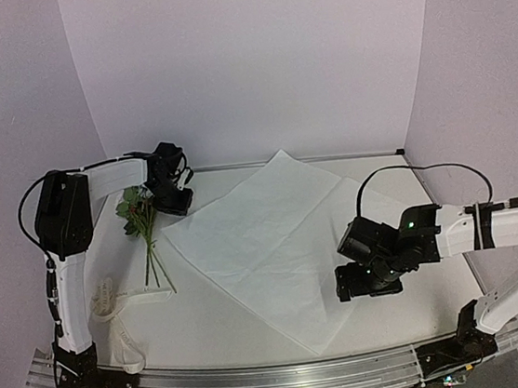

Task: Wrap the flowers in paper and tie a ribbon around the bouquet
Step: Unfold the folded wrapping paper at the center of the board, then move the flattened wrapping paper to the center of the board, then pick up the fake flower from the corner of the board.

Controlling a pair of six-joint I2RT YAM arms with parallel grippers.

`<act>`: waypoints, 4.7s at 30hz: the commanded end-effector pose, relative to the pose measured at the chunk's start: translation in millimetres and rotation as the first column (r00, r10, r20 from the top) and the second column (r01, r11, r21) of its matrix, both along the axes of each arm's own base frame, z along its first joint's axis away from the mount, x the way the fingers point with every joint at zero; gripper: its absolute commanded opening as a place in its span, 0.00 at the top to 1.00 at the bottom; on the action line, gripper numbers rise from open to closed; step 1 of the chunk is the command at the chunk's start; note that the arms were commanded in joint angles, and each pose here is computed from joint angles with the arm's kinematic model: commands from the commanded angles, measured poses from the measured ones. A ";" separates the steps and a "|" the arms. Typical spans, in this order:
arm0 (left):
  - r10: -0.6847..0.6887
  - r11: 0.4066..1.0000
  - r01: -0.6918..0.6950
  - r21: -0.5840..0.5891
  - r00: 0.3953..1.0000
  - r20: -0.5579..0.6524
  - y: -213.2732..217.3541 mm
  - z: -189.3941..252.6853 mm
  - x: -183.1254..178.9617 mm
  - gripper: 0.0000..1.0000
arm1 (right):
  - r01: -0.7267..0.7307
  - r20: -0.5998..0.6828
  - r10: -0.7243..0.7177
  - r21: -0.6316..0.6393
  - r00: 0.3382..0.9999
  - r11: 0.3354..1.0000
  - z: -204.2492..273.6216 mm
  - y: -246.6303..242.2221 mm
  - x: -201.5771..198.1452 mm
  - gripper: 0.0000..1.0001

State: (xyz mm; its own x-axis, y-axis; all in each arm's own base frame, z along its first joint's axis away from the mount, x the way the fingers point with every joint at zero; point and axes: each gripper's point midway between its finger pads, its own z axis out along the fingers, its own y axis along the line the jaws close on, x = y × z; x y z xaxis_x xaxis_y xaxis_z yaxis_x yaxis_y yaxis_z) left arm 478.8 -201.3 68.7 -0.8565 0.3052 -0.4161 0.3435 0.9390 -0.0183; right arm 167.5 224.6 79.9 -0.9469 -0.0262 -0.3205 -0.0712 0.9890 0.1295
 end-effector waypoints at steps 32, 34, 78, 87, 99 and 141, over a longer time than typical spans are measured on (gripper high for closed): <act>-0.090 0.841 -0.013 -0.540 0.982 -0.164 -209.6 -22.8 -152.9 0.43 | 0.268 0.032 -0.290 0.296 0.956 0.917 -24.6 -22.6 195.1 0.39; -0.086 0.847 -0.019 -0.532 0.981 -0.173 -202.9 -28.5 -158.8 0.43 | 0.275 0.017 -0.292 0.288 0.956 0.917 -30.8 -22.5 194.2 0.41; 0.550 0.821 -0.508 -0.259 0.827 0.120 69.9 62.2 -91.1 0.29 | 0.153 0.009 -0.166 0.340 0.986 0.928 26.0 8.0 126.9 0.22; 0.579 0.807 -0.560 -0.187 0.813 0.066 120.6 15.3 -57.8 0.28 | 0.104 0.048 -0.130 0.356 0.990 0.929 38.6 2.1 116.0 0.22; 0.574 0.817 -0.566 -0.110 0.817 0.055 124.2 -31.6 -18.4 0.40 | 0.107 0.029 -0.125 0.354 0.992 0.929 32.8 -2.0 107.0 0.23; 0.242 0.834 -0.134 -0.534 0.961 0.136 -167.4 157.3 -20.1 1.00 | 0.144 0.079 -0.161 0.188 0.984 0.972 37.8 -51.6 84.9 0.24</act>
State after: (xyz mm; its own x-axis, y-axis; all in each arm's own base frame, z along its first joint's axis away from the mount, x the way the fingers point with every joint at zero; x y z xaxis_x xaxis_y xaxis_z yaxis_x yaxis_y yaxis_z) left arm 450.8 -324.8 222.5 -0.7577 -0.1075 -0.6437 0.2047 0.8974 -0.3908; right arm 259.3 192.3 118.1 -0.9125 0.1877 -0.3635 0.0443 0.9286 0.3684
